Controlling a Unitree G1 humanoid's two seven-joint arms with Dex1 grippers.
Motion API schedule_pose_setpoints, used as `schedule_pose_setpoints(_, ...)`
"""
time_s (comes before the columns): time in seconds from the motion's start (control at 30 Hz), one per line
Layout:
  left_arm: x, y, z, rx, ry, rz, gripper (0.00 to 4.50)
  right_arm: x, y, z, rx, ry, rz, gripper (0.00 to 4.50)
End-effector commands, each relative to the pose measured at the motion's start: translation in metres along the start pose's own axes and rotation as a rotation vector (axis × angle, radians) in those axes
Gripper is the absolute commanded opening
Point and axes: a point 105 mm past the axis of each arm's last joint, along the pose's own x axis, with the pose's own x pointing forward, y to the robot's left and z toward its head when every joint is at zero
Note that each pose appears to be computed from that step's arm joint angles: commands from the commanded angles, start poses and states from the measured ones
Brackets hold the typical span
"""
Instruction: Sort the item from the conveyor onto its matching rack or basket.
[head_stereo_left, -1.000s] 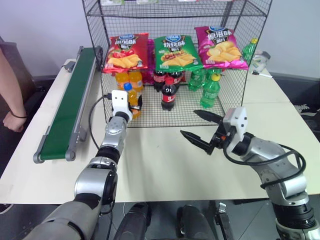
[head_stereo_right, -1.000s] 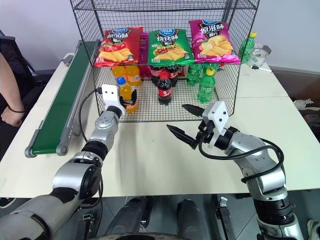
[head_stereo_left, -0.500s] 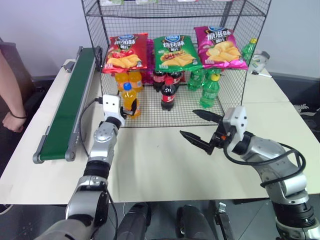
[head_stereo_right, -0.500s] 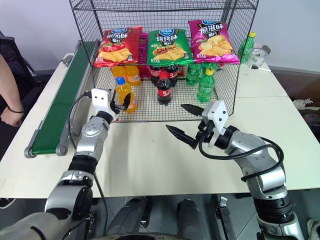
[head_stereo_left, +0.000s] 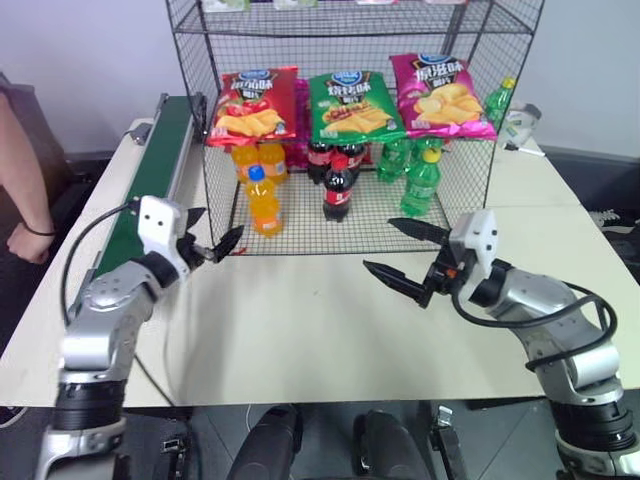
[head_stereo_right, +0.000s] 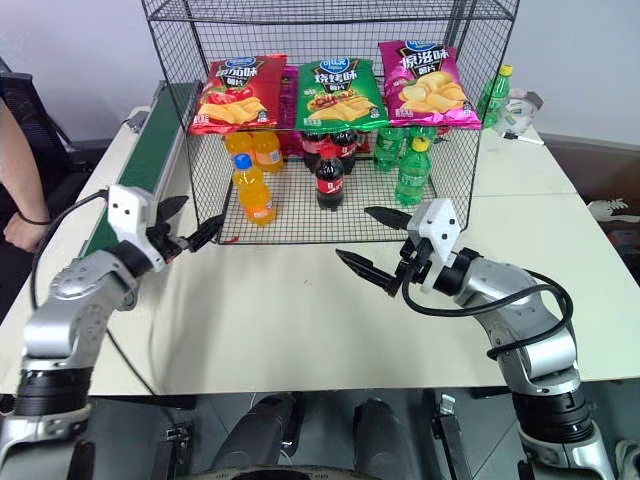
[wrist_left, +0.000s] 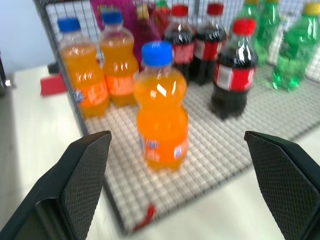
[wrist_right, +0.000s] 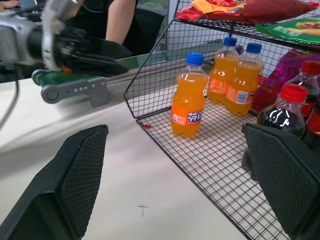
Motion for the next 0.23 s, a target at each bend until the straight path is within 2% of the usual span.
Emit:
schedule_pose_setpoints(0.03, -0.0143, 0.0028, 0.0146, 0.022, -0.012, -0.023, 4.47, -0.0072, -0.0070, 0.0083, -0.027, -0.017, -0.011, 4.50)
schedule_pose_setpoints(0.23, -0.0214, 0.0036, 0.0108, 0.025, 0.019, -0.022, 4.47, -0.0093, -0.0087, 0.0070, -0.031, -0.011, -0.014, 4.50)
